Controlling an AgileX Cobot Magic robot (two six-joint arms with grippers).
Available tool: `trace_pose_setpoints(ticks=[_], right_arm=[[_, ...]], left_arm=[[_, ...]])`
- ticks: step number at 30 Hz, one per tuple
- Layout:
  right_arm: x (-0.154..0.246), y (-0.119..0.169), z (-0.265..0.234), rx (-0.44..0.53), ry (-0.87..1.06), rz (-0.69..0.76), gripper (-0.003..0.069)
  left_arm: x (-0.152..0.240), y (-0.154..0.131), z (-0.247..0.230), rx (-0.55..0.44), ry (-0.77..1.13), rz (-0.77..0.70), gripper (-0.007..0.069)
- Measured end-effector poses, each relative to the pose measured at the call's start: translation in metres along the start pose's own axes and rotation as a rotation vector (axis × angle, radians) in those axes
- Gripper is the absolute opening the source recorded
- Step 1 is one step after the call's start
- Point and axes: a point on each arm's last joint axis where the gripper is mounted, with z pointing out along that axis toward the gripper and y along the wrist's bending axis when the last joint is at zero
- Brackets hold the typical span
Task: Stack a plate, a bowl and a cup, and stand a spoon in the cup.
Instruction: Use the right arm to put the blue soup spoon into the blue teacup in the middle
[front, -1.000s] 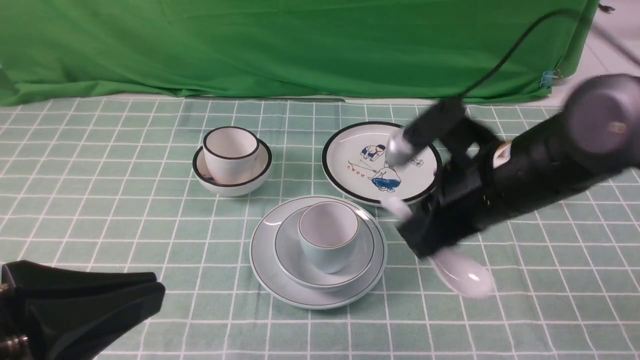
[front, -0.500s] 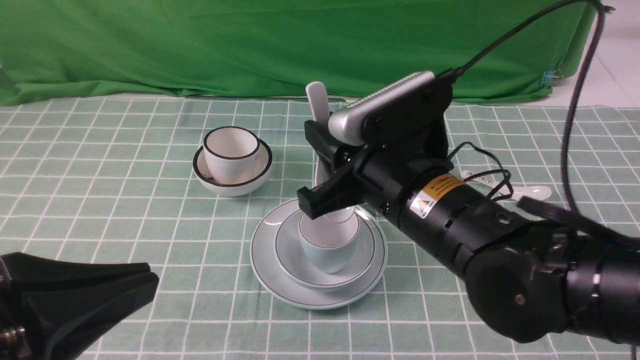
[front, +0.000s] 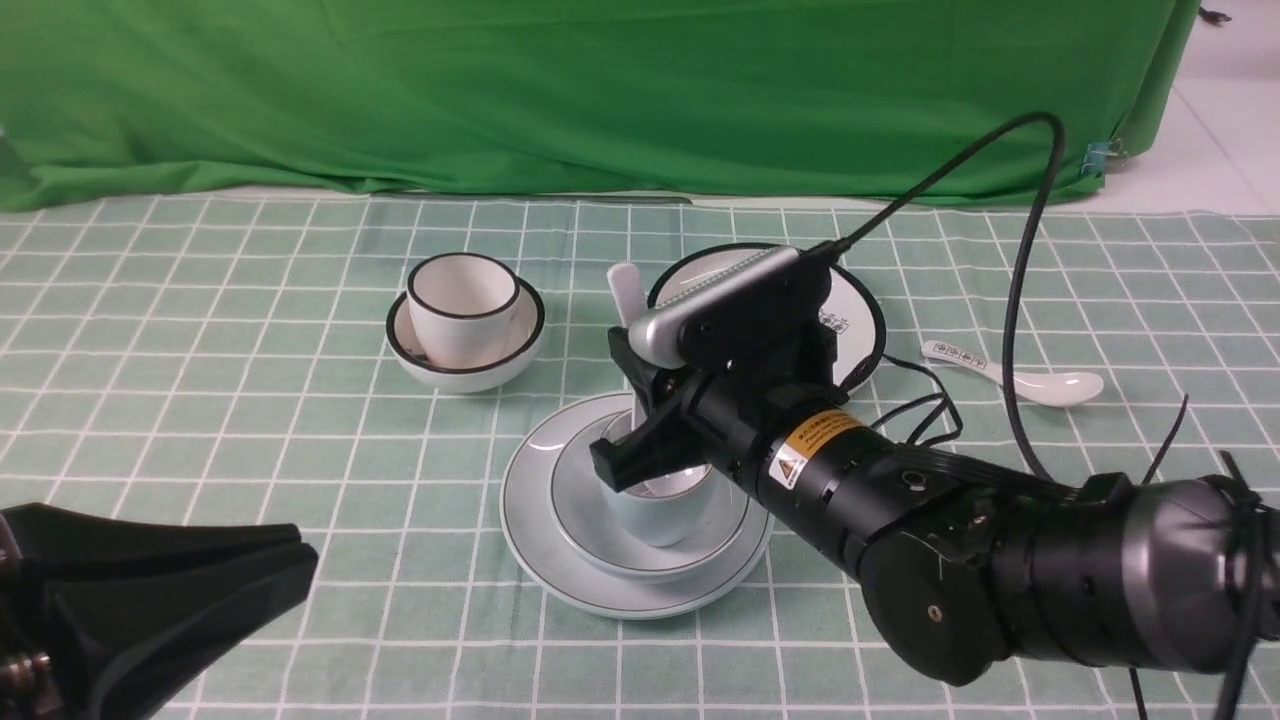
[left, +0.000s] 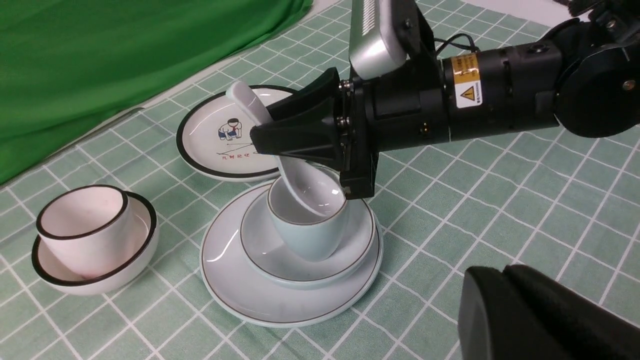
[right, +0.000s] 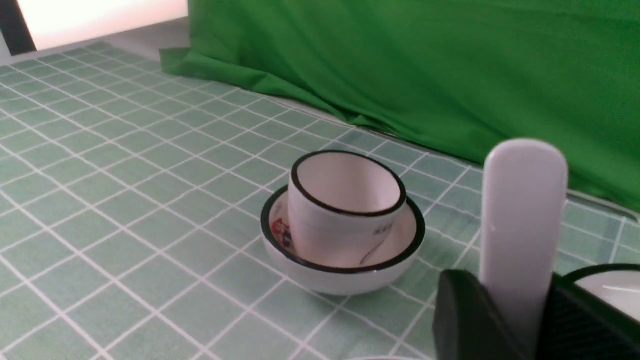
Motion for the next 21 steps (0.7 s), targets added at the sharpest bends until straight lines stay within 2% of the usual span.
trace_pose_setpoints(ticks=[7,10,13,15,18,21], right_arm=[[0.009,-0.002,0.004,0.007,0.024,0.022,0.0171],[0.01,-0.002,0.004,0.006,0.028,0.022,0.0237],[0.01,-0.002,0.004,0.004,0.038,0.022,0.0353],[0.01,-0.002,0.003,-0.001,0.054,0.023,0.0391],[0.005,0.001,-0.002,-0.022,0.097,0.027,0.0417],[-0.018,0.007,-0.018,-0.062,0.107,0.034,0.0421]], left_arm=[[-0.001,0.0,0.0,-0.002,-0.006,0.0,0.0009],[-0.001,0.0,0.0,-0.002,-0.006,0.0,0.0009],[-0.001,0.0,0.0,-0.002,-0.007,0.0,0.0009],[-0.001,0.0,0.0,-0.002,-0.007,0.0,0.0009],[-0.001,0.0,0.0,-0.002,-0.007,0.0,0.0009],[-0.001,0.0,0.0,-0.005,-0.017,0.0,0.0009]])
